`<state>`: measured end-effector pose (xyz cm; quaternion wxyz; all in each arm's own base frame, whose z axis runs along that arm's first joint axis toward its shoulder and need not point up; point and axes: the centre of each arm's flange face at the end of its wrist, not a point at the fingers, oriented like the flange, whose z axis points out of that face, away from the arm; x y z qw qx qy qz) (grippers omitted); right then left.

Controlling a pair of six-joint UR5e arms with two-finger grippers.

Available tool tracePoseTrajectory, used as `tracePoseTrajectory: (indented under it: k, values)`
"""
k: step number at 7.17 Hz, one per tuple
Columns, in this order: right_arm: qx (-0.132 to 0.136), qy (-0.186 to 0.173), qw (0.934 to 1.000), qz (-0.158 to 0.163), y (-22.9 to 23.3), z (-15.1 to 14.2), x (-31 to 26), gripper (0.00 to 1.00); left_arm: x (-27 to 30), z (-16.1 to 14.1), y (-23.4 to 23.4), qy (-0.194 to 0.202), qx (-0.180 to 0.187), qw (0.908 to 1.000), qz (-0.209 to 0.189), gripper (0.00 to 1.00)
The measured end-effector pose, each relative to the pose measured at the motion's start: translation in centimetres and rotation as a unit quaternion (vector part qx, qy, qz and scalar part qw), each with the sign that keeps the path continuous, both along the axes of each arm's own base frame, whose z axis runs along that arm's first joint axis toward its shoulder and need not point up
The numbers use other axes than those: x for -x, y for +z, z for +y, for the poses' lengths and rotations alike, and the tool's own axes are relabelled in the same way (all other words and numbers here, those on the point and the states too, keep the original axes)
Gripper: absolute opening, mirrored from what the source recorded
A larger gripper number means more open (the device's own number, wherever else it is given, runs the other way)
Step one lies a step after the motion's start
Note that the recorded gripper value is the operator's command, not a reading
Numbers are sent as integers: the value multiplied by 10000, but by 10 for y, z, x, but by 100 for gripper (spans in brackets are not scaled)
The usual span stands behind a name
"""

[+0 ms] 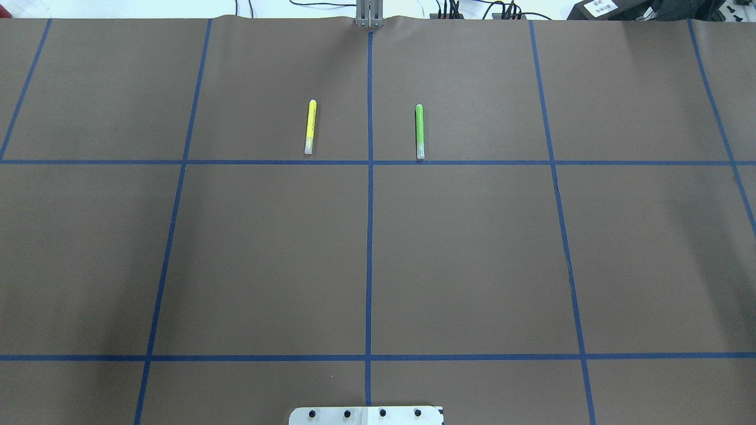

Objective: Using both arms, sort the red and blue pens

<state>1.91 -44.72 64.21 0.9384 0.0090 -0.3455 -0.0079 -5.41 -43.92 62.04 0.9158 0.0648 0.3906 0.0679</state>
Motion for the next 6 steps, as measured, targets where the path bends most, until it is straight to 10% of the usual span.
tracePoseTrajectory:
  k: [6]
  values:
    - [-15, 10, 10000, 0, -2, -2, 0, 100, 0, 0, 0, -1, -2, 10000, 0, 100]
